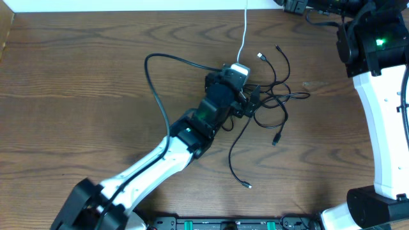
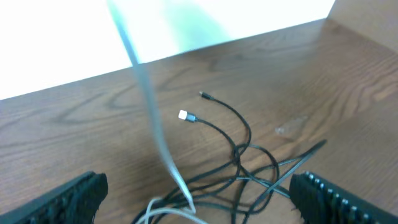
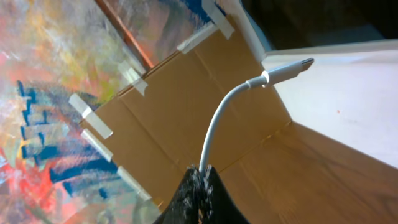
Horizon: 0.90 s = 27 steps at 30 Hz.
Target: Untangle cables
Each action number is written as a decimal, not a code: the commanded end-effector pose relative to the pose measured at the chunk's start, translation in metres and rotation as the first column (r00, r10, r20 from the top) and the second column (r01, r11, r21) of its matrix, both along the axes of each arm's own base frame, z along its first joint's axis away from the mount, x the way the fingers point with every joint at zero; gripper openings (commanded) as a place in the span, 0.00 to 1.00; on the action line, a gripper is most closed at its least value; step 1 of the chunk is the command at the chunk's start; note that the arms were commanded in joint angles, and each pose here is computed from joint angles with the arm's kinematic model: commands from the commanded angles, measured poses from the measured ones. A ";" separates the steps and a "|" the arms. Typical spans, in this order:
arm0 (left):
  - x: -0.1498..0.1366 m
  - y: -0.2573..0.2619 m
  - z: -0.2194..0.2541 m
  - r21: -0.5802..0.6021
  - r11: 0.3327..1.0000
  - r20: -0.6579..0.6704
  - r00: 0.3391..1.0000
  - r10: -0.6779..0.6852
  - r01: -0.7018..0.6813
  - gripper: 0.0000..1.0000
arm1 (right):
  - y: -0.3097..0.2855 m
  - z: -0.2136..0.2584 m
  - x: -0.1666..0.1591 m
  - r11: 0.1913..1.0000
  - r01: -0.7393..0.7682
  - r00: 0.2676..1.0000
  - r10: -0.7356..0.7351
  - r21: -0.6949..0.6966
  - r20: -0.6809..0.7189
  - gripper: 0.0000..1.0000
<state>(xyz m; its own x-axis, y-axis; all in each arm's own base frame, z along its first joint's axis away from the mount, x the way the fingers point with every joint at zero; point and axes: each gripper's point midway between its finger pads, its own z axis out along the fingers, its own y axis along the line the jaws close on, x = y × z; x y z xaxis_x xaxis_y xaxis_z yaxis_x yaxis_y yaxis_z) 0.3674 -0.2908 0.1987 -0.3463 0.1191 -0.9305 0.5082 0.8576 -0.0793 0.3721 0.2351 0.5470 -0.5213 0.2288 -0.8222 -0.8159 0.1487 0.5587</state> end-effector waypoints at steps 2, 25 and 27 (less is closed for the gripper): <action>0.014 -0.005 -0.015 0.024 1.000 0.031 0.999 0.016 -0.017 0.89 | 0.001 0.007 -0.010 0.999 -0.035 0.999 0.035 0.008 -0.013 0.01; 0.015 -0.006 0.019 -0.019 1.000 0.126 0.992 0.013 -0.010 0.07 | -0.020 -0.004 0.005 0.999 0.026 0.999 -0.027 -0.023 -0.022 0.01; 0.010 -0.002 0.042 -0.053 0.999 0.163 0.986 0.018 -0.009 0.07 | -0.029 -0.011 0.013 0.997 0.061 0.997 -0.062 -0.037 -0.044 0.01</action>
<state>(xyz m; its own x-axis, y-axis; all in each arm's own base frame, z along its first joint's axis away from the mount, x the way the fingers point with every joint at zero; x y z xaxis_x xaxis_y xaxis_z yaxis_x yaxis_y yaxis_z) 0.3829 -0.3002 0.1969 -0.2707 0.1182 -0.9554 0.5114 0.8584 -0.0387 0.3799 0.2200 0.5331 -0.5866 0.2187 -0.7798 -0.7631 0.1733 0.6226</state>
